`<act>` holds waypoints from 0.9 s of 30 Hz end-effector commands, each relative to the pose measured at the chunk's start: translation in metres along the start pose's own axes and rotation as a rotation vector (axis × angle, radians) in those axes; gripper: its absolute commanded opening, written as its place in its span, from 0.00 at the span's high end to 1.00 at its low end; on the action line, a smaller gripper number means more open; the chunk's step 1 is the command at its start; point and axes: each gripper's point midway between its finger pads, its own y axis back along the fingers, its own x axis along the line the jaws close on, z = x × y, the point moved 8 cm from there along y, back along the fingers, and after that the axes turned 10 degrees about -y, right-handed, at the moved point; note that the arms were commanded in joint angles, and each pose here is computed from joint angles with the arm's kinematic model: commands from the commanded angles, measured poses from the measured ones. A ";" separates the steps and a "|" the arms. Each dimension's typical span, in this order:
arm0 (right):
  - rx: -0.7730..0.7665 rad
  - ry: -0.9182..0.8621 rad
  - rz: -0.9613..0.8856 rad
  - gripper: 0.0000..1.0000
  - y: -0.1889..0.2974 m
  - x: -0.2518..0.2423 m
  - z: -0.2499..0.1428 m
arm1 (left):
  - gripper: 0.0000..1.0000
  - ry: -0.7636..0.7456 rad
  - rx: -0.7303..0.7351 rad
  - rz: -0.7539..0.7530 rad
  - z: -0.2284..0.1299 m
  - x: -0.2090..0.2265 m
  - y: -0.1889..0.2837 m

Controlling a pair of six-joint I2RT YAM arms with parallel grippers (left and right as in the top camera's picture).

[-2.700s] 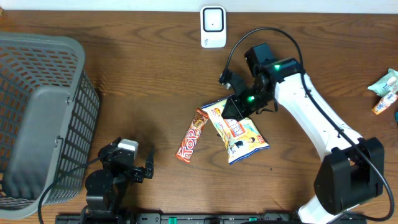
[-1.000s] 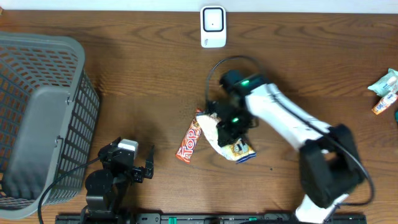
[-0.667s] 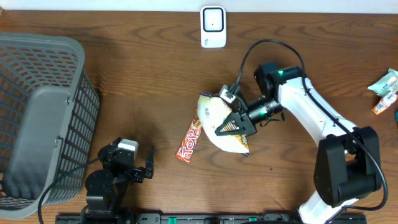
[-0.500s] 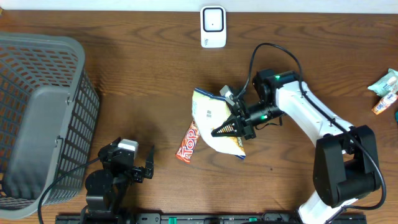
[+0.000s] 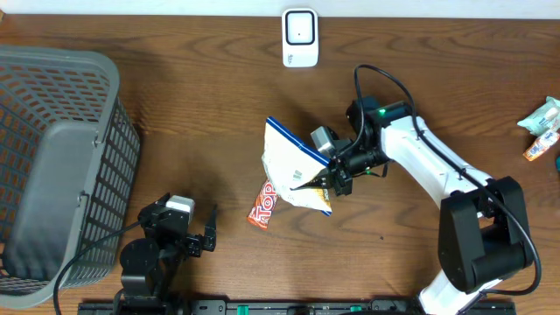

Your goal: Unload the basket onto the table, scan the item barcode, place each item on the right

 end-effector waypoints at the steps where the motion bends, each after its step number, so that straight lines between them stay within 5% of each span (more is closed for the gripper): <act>1: -0.078 -0.075 -0.009 0.99 0.008 -0.002 0.005 | 0.02 -0.010 0.027 -0.007 -0.007 -0.002 -0.002; 15: -0.088 -0.751 0.005 0.98 0.016 -0.008 0.030 | 0.02 -0.010 0.027 -0.006 -0.007 -0.002 -0.002; 19: -0.053 -0.785 -0.022 0.99 0.015 -0.011 0.028 | 0.02 -0.010 0.027 -0.006 -0.007 -0.002 -0.002; 24: 0.192 -0.895 -0.292 0.98 0.021 -0.028 0.001 | 0.02 -0.010 0.027 -0.007 -0.007 -0.002 -0.002; 27: 0.311 -1.098 -0.696 0.98 0.039 -0.054 -0.018 | 0.02 -0.010 0.027 -0.007 -0.007 -0.002 -0.002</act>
